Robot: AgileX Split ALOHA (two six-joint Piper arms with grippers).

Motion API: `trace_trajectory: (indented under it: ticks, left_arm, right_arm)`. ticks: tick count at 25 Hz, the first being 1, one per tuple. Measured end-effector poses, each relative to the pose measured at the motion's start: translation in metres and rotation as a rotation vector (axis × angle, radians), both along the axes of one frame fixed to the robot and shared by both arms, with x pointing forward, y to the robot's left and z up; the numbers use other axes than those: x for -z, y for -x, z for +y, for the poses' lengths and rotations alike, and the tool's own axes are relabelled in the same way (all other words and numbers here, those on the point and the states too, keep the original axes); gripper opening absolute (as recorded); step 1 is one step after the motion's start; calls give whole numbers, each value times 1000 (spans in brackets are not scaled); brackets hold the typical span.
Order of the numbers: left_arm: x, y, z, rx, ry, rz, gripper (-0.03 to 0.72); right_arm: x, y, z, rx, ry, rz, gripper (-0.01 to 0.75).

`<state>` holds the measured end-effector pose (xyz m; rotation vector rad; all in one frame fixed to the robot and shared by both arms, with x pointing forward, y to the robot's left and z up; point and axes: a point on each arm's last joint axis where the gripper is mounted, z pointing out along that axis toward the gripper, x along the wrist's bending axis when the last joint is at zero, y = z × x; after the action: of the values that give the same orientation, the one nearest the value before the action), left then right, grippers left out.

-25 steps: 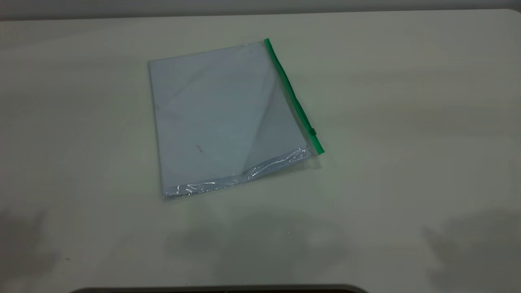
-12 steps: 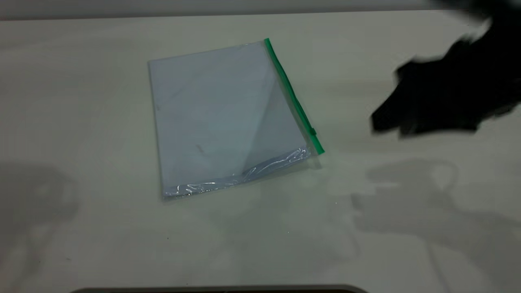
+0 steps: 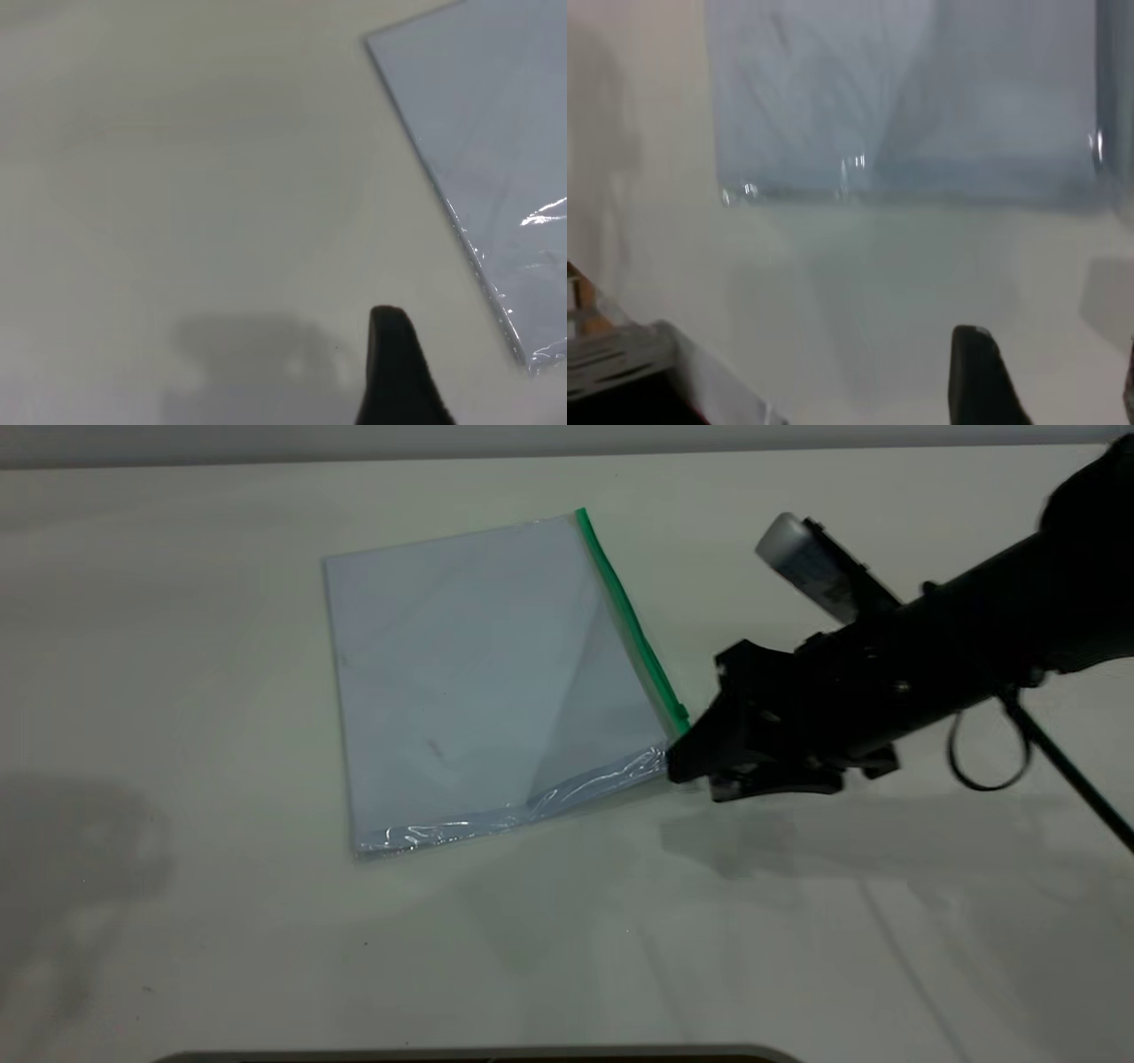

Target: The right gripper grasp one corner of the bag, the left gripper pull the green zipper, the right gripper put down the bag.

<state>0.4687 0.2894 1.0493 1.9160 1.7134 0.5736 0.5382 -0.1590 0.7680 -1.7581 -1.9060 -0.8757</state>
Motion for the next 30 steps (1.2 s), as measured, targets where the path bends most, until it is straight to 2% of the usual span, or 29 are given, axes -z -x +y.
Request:
trace_trajectory:
  ticks: [4, 15, 22, 25, 27, 30]
  left_arm:
    - [0, 0, 0, 0, 0, 0, 515]
    - [0, 0, -1, -5, 16, -1, 515]
    - [0, 0, -1, -5, 17, -1, 515]
    - [0, 0, -1, -5, 17, -1, 515]
    - [0, 0, -1, -5, 17, -1, 515]
    - [0, 0, -1, -5, 17, -1, 515]
  right_arm:
    - [10, -12, 7, 18, -66, 22, 430]
    - [19, -26, 2, 72, -83, 40, 430]
    - [14, -20, -1, 34, -164, 122, 430]
    - [19, -17, -4, 6, -103, 132, 430]
    - [22, -19, -7, 28, -65, 125, 430]
    - [24, -25, -8, 83, -67, 77, 430]
